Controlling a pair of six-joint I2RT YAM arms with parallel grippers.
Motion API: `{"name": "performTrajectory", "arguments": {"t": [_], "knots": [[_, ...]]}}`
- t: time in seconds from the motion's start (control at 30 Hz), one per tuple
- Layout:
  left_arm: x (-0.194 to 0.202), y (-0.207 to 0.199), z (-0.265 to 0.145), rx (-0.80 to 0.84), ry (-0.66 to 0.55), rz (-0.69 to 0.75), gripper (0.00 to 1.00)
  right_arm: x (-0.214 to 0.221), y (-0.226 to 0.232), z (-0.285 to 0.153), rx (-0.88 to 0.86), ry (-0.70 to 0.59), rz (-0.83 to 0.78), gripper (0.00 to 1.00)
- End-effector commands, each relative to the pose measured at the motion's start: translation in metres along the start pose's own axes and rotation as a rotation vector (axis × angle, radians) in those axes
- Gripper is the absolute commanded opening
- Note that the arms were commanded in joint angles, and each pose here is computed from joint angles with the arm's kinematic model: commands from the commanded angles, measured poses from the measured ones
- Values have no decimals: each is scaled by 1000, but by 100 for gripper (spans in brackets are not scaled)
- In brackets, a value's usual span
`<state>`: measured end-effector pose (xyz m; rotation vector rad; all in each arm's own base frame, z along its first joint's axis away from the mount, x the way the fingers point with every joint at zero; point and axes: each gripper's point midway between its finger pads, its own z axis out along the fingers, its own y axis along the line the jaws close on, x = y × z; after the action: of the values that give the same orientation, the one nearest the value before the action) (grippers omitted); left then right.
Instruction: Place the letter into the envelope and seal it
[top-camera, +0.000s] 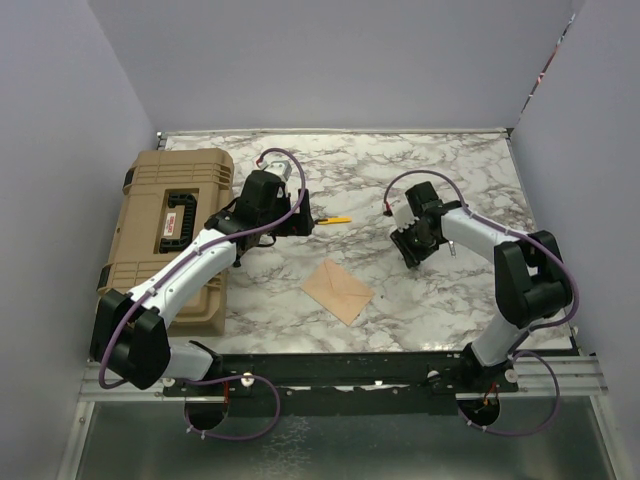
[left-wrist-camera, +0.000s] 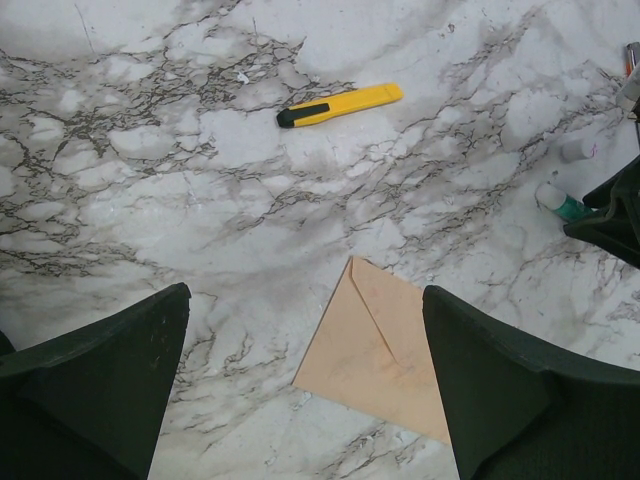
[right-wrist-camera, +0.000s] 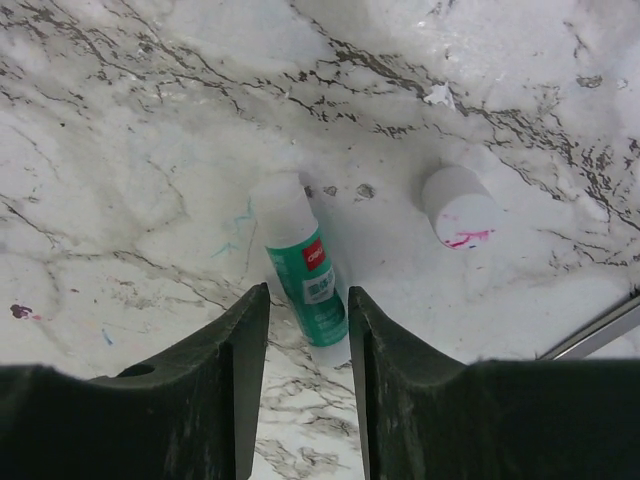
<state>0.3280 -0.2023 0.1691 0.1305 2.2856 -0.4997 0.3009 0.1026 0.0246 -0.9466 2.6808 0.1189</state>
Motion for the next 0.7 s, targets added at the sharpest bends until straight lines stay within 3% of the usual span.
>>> {"name": "performTrajectory", "arguments": {"t": [0.0, 0.23, 0.3, 0.47, 0.57, 0.67], "knots": [[-10, -6, -2, 29, -9, 8, 99, 14, 9, 7, -61, 43, -14, 41], [-9, -8, -2, 37, -5, 5, 99, 30, 8, 6, -39, 88, -7, 47], [-8, -8, -2, 39, -2, 3, 99, 30, 8, 6, -38, 88, -7, 42], [-11, -12, -3, 55, -4, -3, 99, 26, 12, 6, -63, 74, 2, 5], [-15, -23, -5, 106, -5, -7, 99, 7, 15, -5, -83, -2, -5, 1], [-26, -45, -10, 209, -12, -13, 99, -25, 23, -32, -119, -159, -13, 1]]}}
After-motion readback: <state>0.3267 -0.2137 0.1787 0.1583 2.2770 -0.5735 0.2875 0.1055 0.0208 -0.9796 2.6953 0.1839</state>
